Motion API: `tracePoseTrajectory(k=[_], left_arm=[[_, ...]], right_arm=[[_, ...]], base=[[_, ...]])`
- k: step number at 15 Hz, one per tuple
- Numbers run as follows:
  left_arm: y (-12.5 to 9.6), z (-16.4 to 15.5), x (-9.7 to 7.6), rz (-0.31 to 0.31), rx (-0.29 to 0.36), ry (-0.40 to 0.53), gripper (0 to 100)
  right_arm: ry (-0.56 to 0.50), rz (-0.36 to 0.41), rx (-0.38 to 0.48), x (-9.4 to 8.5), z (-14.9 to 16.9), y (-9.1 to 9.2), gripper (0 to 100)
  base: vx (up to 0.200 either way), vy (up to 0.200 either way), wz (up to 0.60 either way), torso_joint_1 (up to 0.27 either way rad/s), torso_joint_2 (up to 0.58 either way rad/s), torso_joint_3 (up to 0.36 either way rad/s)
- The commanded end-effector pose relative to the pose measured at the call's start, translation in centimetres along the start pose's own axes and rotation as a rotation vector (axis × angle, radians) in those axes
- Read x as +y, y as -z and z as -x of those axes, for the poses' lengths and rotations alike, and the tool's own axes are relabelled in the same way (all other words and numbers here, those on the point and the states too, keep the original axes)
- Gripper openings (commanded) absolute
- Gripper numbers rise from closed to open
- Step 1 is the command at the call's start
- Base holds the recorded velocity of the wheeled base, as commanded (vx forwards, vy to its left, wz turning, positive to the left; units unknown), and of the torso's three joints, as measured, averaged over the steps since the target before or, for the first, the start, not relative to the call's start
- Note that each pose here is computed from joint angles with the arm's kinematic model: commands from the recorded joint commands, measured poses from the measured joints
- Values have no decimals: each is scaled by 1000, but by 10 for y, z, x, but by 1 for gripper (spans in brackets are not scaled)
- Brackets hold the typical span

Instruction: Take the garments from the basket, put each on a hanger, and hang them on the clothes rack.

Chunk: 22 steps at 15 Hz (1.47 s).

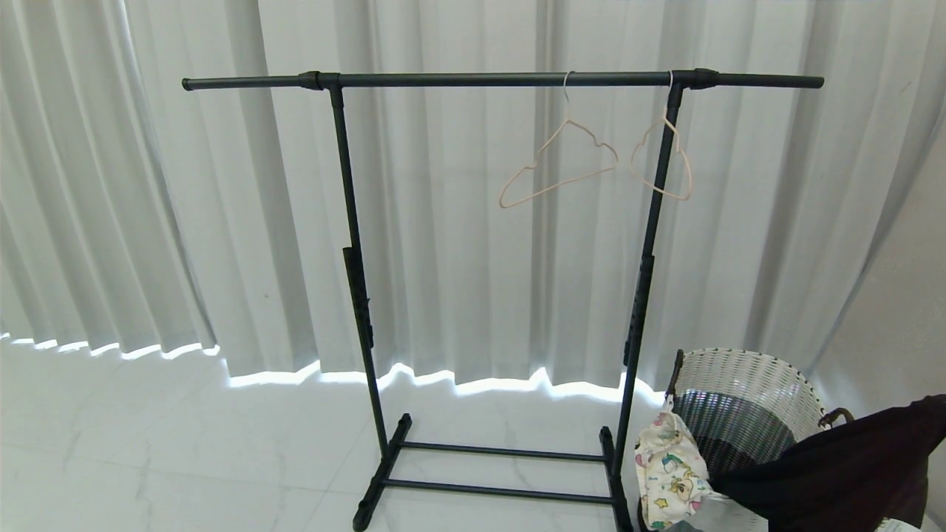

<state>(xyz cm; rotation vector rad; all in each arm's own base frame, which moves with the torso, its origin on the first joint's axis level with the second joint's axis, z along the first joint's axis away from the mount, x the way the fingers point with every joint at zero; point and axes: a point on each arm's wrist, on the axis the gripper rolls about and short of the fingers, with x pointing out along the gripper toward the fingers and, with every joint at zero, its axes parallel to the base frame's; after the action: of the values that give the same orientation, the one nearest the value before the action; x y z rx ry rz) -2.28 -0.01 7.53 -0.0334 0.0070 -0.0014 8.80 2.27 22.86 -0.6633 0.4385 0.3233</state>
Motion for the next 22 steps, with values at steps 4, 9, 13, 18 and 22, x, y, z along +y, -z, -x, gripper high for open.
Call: tracePoseTrajectory(k=[4,9,13,18,22], left_arm=[[0,0,0,0,-1,0,100],[0,0,0,0,-1,0,100],[0,0,0,0,1,0,100],[0,0,0,-9,2,2,100],[0,0,0,-50,2,20,100]], right_arm=[[-99,54,-6,10,-11,-5,0],[-251,129,-40,29,-30,-23,0],[-403,33,-73,55,-38,-46,0],[-619,-218,-56,104,-45,-108,0],[-642,-261,-14,118,-54,-117,0]], base=[[0,0,0,0,0,0],[0,0,0,0,0,0],[0,0,0,0,0,0],[0,0,0,0,0,0],[0,0,0,0,0,0]])
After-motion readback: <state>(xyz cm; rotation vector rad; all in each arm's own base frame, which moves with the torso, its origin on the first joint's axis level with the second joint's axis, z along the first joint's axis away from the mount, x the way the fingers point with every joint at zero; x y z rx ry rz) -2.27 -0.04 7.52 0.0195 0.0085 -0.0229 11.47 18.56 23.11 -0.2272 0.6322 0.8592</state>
